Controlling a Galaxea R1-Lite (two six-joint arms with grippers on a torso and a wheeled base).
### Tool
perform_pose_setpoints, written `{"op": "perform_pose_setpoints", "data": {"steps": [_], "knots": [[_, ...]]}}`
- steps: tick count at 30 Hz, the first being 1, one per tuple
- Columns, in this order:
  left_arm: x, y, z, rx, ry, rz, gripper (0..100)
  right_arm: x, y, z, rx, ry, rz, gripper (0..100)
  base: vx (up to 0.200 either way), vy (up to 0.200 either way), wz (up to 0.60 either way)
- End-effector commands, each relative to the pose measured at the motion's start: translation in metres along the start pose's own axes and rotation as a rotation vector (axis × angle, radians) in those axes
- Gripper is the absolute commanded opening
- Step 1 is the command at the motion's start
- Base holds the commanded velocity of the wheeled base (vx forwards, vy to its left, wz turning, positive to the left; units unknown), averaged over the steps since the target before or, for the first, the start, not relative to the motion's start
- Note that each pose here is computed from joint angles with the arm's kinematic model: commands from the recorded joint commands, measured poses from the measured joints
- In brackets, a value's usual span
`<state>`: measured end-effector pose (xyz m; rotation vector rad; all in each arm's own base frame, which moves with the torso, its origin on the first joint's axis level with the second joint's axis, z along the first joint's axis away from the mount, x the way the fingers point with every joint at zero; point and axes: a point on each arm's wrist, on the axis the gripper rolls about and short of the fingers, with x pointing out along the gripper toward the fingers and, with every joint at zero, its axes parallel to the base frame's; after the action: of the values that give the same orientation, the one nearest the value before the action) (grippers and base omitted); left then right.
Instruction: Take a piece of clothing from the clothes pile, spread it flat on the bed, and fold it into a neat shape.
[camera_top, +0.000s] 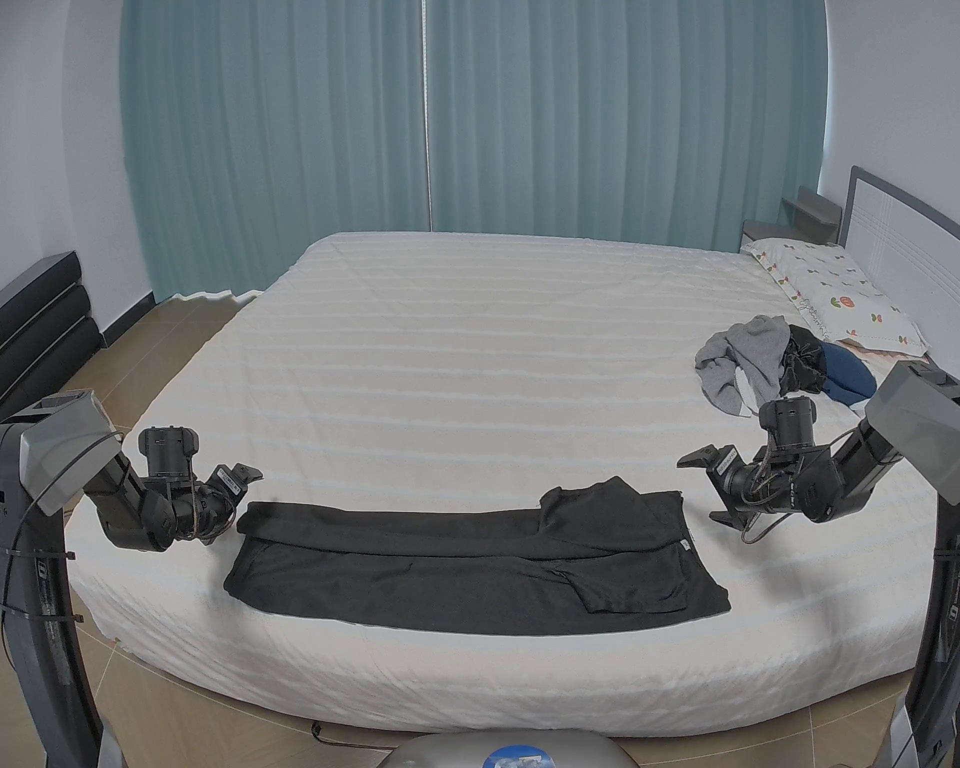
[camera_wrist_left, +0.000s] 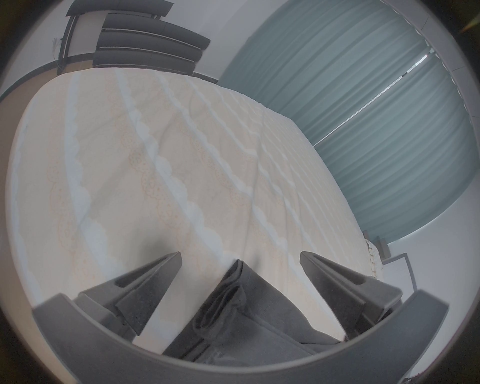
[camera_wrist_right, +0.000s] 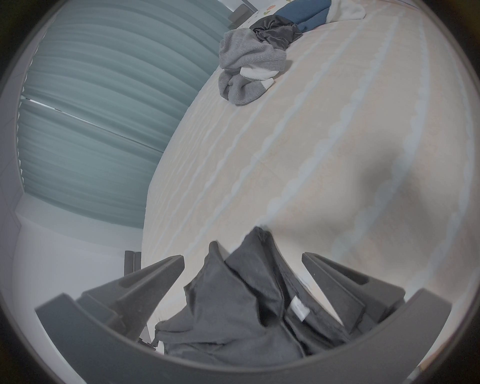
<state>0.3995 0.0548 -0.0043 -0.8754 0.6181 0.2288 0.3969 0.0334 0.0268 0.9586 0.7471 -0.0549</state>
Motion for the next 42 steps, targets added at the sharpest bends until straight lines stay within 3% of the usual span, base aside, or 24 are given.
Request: {"op": "perform_pose_setpoints", "data": {"steps": [1, 5, 10, 23, 39, 40, 42], "knots": [[-0.031, -0.004, 0.007, -0.01, 0.029, -0.057, 100, -0.047, -0.005, -0.015, 0.0, -0.007, 0.023, 100, 0.0, 0.0, 0.0], [-0.034, -0.003, 0.007, -0.009, 0.039, -0.061, 100, -0.056, -0.023, -0.026, 0.024, -0.006, 0.023, 100, -0.1, 0.0, 0.0], [-0.032, 0.0, 0.004, 0.027, 0.057, -0.06, 100, -0.048, -0.031, -0.029, 0.076, -0.019, 0.09, 100, -0.12, 0.0, 0.0], [0.01, 0.01, -0.012, 0.309, 0.119, -0.089, 100, -0.031, -0.039, -0.039, 0.079, 0.043, 0.095, 100, 0.0, 0.0, 0.0], [0.029, 0.002, -0.026, 0.35, 0.113, -0.112, 100, -0.025, -0.037, -0.047, 0.067, 0.077, 0.102, 100, 0.0, 0.0, 0.0], [0.029, 0.002, -0.027, 0.35, 0.109, -0.113, 0, -0.025, -0.037, -0.047, 0.067, 0.077, 0.102, 100, 0.0, 0.0, 0.0], [0.029, 0.002, -0.027, 0.352, 0.1, -0.108, 0, -0.025, -0.037, -0.047, 0.067, 0.077, 0.102, 100, 0.0, 0.0, 0.0]]}}
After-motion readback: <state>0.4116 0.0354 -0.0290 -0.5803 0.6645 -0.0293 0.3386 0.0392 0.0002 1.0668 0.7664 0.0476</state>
